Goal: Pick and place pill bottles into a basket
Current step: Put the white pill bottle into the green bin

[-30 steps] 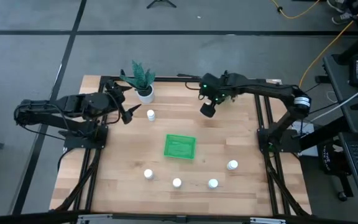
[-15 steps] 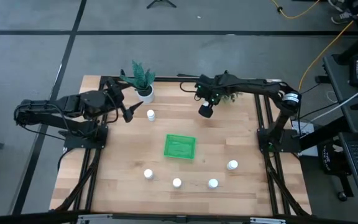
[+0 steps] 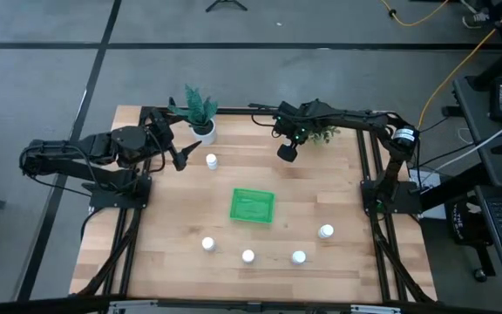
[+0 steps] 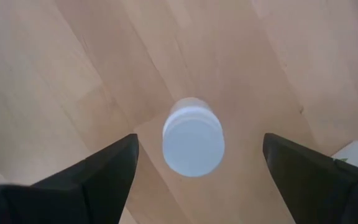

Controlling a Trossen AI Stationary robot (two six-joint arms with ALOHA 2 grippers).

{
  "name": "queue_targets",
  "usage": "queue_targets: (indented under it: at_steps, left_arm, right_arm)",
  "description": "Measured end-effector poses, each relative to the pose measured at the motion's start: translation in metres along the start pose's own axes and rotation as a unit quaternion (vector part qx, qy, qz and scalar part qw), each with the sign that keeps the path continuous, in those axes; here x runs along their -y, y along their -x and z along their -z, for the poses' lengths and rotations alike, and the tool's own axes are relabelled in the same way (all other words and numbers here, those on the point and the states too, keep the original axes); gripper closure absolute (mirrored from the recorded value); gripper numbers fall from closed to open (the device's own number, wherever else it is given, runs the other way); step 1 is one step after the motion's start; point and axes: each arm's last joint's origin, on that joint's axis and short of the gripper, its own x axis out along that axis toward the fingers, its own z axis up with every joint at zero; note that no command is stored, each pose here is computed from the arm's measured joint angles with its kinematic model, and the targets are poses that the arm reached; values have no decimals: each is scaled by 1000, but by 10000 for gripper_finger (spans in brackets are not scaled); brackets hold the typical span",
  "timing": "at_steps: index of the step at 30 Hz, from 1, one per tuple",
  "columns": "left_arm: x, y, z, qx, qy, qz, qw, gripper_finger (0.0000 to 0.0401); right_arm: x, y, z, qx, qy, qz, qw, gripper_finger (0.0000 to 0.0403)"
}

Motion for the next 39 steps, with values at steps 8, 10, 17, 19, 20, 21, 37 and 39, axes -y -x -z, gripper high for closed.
queue_targets:
  at_steps: [8, 10, 17, 19, 20, 21, 37, 39]
  left_arm:
    - [0, 0, 0, 0, -8, 0, 1000, 1]
    - [0, 0, 0, 0, -9, 0, 1000, 1]
    - [0, 0, 0, -1, -10, 0, 1000, 1]
    - [0, 0, 0, -1, -10, 0, 1000, 1]
    - [0, 0, 0, -1, -10, 0, 1000, 1]
    - [0, 0, 0, -1, -10, 0, 1000, 1]
    - [0, 0, 0, -1, -10, 0, 1000, 1]
    - [0, 0, 0, -1, -9, 0, 1000, 1]
  right_arm:
    - [0, -7, 1, -10, 0, -5, 1000, 60]
    - [0, -12, 1, -21, -1, -10, 1000, 60]
    - [0, -24, -1, -27, -1, -12, 1000, 60]
    - [0, -25, -1, -27, 0, -12, 1000, 62]
    - [0, -25, -1, -27, 0, -12, 1000, 65]
    - [0, -25, -1, -27, 0, -12, 1000, 70]
    - [-1, -24, 1, -40, -1, -27, 999, 204]
    - [-1, -24, 1, -40, -1, -28, 999, 222]
